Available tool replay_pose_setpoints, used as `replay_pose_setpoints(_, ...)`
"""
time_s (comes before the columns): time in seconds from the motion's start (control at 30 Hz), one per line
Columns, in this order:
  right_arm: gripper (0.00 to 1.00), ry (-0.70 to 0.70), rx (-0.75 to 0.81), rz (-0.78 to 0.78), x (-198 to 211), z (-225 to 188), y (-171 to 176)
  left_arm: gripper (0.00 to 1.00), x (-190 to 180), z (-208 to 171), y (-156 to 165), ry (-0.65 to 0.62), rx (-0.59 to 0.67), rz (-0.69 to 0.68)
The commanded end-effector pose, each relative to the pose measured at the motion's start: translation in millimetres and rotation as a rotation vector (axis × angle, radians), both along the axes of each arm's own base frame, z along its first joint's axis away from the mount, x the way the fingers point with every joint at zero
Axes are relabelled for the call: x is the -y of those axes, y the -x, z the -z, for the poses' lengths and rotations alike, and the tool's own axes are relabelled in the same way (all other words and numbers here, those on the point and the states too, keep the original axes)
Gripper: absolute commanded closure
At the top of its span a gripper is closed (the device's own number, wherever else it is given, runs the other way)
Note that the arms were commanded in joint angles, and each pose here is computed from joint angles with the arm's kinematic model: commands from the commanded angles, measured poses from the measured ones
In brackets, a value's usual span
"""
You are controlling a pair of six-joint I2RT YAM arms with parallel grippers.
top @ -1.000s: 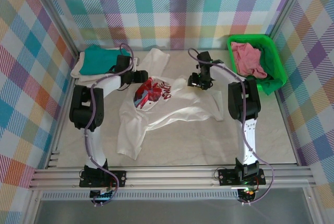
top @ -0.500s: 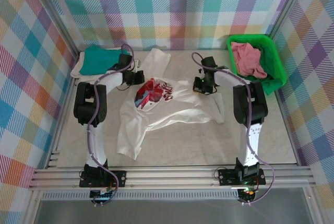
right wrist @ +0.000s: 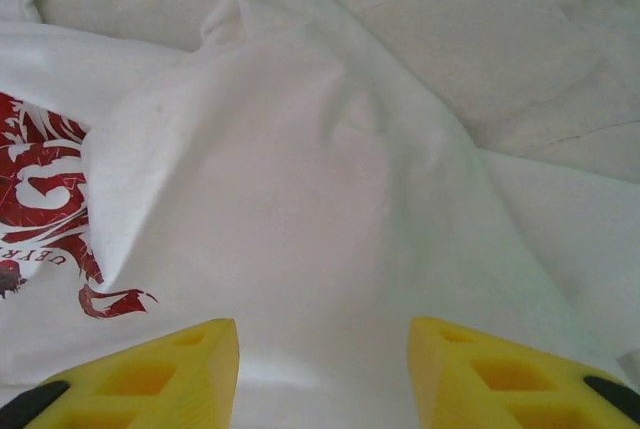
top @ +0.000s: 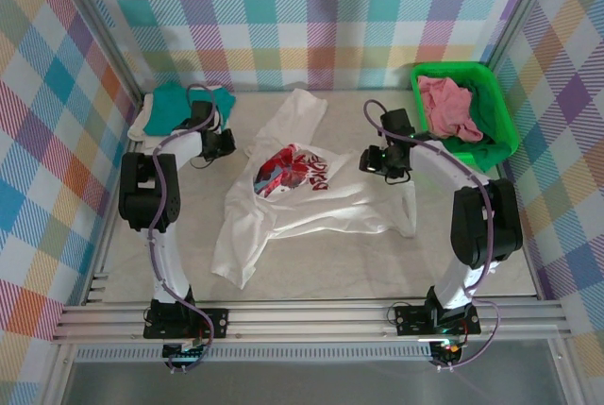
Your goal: Fold and stack the t-shirts
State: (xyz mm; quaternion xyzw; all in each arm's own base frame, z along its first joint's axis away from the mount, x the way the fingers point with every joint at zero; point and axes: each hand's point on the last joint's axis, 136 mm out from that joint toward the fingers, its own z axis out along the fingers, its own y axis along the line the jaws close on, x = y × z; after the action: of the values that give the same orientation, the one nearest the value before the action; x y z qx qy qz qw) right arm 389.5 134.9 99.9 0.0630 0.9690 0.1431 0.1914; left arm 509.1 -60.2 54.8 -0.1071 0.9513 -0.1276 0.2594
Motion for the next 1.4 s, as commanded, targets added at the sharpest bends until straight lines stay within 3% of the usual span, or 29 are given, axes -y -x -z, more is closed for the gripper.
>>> replay_pose_setpoints(0.0,0.51,-0.033,0.032,0.028,4,-12,-12,0.64,34,-45,-12,-0.026,0.082,0.145)
replay_pose_setpoints(0.1,0.5,-0.061,0.058,0.03,-2,-19,-31,0.5,61,-51,-30,-0.042,0.084,0.248)
replay_pose_setpoints(0.13,0.51,-0.078,0.062,0.027,-6,-20,-35,0.49,65,-48,-35,-0.039,0.077,0.253)
replay_pose_setpoints(0.27,0.51,-0.169,0.098,0.017,-21,-33,-49,0.28,70,-27,-51,-0.03,-0.018,0.234)
replay_pose_setpoints(0.37,0.5,-0.162,0.1,0.028,-20,-38,-51,0.27,72,-15,-51,-0.047,-0.067,0.219)
replay_pose_setpoints(0.43,0.5,-0.074,0.081,0.102,1,-34,-49,0.25,74,-8,-48,-0.071,-0.083,0.218)
replay_pose_setpoints(0.53,0.34,0.027,0.029,0.19,40,-19,-46,0.3,73,2,-45,-0.075,-0.106,0.223)
replay_pose_setpoints(0.63,0.33,0.1,-0.075,0.226,67,2,-40,0.46,74,10,-43,-0.064,-0.13,0.23)
replay_pose_setpoints(0.73,0.33,0.07,-0.086,0.226,74,19,-43,0.71,84,16,-44,-0.02,-0.136,0.26)
replay_pose_setpoints(0.8,0.34,0.013,-0.094,0.149,56,25,-51,0.95,88,17,-46,0.005,-0.132,0.267)
replay_pose_setpoints(0.83,0.34,-0.028,-0.102,0.117,45,26,-54,1.0,90,16,-47,0.016,-0.128,0.269)
replay_pose_setpoints(1.03,0.32,-0.307,-0.059,-0.004,-8,22,-76,1.0,82,-10,-52,0.02,-0.017,0.231)
replay_pose_setpoints(1.2,0.31,-0.345,-0.089,-0.044,-27,42,-89,1.0,77,-14,-55,0.02,-0.011,0.222)
replay_pose_setpoints(1.37,0.42,-0.365,-0.111,-0.092,-43,59,-100,1.0,79,-10,-57,0.028,-0.016,0.229)
